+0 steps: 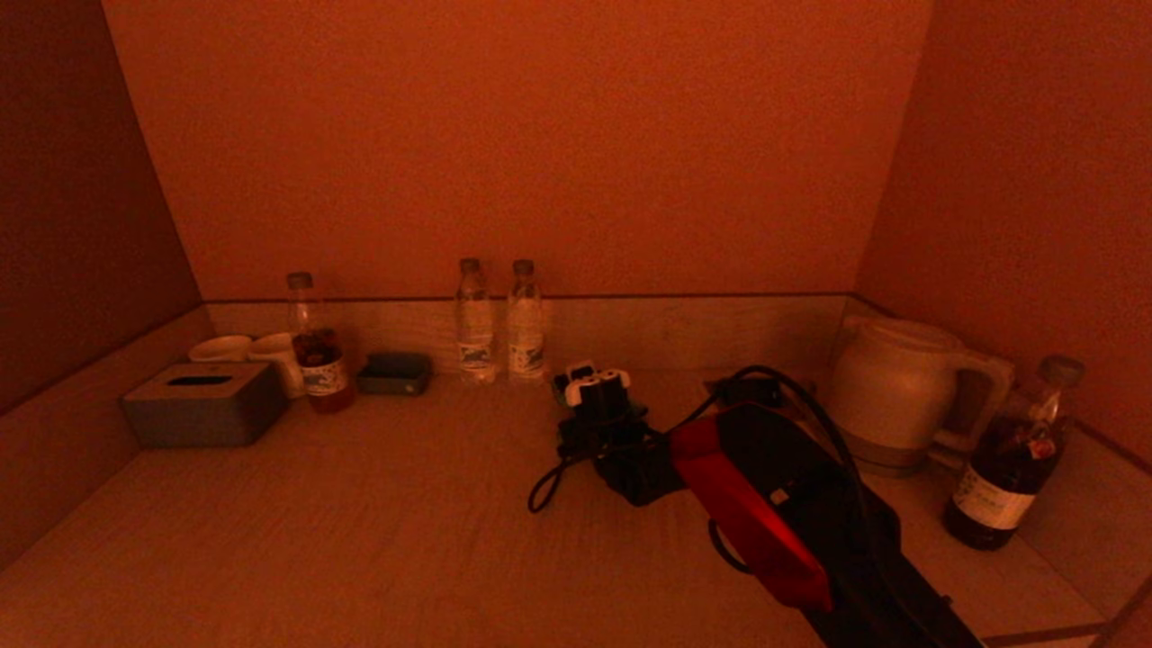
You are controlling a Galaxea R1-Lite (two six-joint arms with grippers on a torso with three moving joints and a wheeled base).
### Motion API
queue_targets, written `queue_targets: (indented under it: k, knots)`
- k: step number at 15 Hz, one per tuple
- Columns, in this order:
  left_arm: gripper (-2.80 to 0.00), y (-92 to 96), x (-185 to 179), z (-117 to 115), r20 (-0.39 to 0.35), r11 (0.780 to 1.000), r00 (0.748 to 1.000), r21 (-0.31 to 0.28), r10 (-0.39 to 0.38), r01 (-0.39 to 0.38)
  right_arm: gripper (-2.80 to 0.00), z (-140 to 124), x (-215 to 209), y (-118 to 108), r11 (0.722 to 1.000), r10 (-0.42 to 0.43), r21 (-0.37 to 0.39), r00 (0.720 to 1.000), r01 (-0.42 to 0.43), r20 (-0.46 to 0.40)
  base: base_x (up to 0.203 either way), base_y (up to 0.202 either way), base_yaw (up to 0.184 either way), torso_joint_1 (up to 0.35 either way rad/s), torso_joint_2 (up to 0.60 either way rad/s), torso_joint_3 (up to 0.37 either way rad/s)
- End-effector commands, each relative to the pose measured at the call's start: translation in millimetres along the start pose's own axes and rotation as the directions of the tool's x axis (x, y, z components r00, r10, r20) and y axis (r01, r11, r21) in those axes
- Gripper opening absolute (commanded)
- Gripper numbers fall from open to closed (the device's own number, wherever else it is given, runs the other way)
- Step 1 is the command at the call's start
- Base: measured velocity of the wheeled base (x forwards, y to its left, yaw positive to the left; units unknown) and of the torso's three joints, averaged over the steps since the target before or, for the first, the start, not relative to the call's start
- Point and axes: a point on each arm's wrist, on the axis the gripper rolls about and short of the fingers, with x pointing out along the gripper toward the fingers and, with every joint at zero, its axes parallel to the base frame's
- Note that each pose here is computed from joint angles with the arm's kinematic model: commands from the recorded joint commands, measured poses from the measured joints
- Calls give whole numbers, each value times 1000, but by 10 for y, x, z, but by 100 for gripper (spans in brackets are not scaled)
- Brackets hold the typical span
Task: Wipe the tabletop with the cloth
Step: Sweep the stains on the table
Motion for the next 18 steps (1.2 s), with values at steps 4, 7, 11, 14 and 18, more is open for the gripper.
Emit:
queue_targets:
  k: [4, 7, 11, 14, 18]
  knots:
    - [-280, -1, 0, 0, 0, 1000, 1000, 0, 2, -2, -280, 109, -79, 188, 998, 37, -43, 999, -35, 39, 0, 0, 0, 0, 0, 0]
    - [-280, 0, 0, 1, 1, 1000, 1000, 0, 0, 0, -280, 263, -254, 453, 994, 97, -60, 992, -92, 77, 0, 0, 0, 0, 0, 0]
    - [-280, 0, 0, 1, 1, 1000, 1000, 0, 0, 0, -280, 263, -254, 453, 994, 97, -60, 992, -92, 77, 0, 0, 0, 0, 0, 0]
    - [-280, 0, 0, 0, 0, 1000, 1000, 0, 1, -1, -280, 634, -678, 865, 980, 192, -86, 967, -180, 166, 0, 0, 0, 0, 0, 0]
    - [-280, 0, 0, 0, 0, 1000, 1000, 0, 0, 0, -280, 691, -751, 924, 977, 206, -90, 962, -193, 179, 0, 0, 0, 0, 0, 0]
